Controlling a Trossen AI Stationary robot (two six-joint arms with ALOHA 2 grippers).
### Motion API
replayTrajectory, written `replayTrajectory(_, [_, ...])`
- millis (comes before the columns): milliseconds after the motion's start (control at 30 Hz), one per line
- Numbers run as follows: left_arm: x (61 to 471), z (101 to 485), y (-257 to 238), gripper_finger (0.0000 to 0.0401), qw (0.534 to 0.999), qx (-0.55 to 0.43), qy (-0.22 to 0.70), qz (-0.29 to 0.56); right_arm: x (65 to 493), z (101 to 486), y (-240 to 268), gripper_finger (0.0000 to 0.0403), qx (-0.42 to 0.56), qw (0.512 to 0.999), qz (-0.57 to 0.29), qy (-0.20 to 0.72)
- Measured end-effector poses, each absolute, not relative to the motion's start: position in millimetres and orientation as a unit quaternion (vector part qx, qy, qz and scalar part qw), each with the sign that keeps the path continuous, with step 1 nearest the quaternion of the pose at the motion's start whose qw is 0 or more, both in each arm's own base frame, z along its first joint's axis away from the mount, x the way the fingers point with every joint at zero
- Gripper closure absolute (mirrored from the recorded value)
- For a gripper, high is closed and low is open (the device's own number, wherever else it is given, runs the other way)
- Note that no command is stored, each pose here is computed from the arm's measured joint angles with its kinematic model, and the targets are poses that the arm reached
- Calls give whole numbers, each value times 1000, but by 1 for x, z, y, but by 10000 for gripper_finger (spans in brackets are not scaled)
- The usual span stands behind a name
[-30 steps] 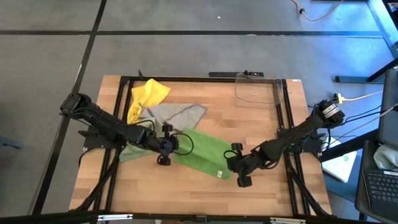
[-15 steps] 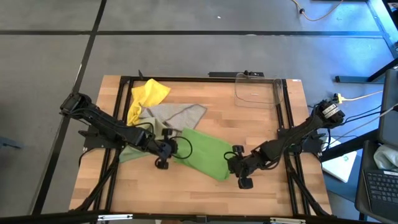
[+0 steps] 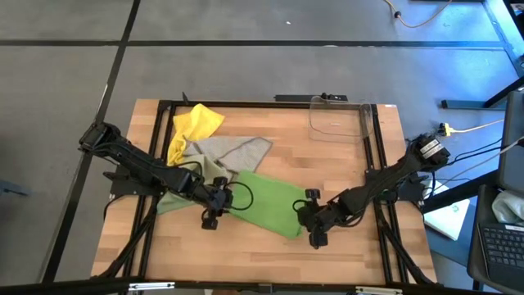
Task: Fold microfiber towels
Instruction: Fold the green cloth
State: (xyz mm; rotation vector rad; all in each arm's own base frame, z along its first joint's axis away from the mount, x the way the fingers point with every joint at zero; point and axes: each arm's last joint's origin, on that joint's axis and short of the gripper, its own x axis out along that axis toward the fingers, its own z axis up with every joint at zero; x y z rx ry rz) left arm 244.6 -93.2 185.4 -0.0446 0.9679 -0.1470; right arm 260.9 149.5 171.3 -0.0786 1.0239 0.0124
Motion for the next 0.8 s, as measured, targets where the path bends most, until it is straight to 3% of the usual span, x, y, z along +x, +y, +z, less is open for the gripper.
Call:
replayTrajectory(400, [232,178,-90,318,855,15,518,-31,262,140,162,284,-112,843,52,524])
replayTrajectory(800, [233,179,-89,318,858,24,513,-18,258,146,187,303,-176,870,83,452])
